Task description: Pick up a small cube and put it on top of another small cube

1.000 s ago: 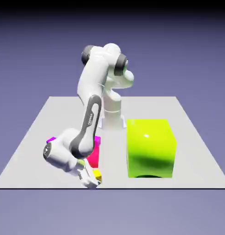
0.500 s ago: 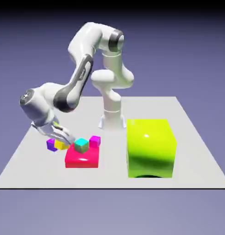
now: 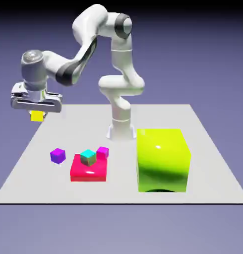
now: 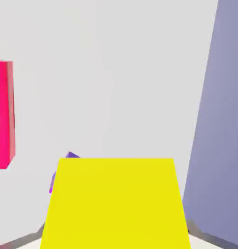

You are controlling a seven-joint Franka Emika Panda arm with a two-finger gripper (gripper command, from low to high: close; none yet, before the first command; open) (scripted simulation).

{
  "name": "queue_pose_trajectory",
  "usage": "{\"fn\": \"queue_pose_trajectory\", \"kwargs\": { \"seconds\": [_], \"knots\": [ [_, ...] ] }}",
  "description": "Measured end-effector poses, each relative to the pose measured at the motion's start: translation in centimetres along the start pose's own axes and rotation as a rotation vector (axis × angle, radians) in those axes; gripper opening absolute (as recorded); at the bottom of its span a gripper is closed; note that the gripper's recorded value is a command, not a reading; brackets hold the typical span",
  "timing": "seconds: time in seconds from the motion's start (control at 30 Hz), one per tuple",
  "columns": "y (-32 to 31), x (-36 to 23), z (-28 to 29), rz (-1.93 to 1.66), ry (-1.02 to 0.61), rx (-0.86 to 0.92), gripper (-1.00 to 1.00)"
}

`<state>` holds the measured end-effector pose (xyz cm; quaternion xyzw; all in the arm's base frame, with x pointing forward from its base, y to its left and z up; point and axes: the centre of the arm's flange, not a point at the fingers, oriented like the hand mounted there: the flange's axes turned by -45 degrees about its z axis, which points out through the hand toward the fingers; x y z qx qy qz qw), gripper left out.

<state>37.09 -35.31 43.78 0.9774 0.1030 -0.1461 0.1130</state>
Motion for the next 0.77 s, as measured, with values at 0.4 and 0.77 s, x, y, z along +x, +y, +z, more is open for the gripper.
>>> {"fn": "queue_pose_trajectory", "kwargs": {
  "seconds": [0.4, 0.77],
  "knots": [
    [-12.1, 2.5, 17.8, -0.523, -0.352, -0.159, -1.00],
    [-14.3, 1.8, 26.1, -0.606, -0.384, -0.153, 1.00]
  ]
}}
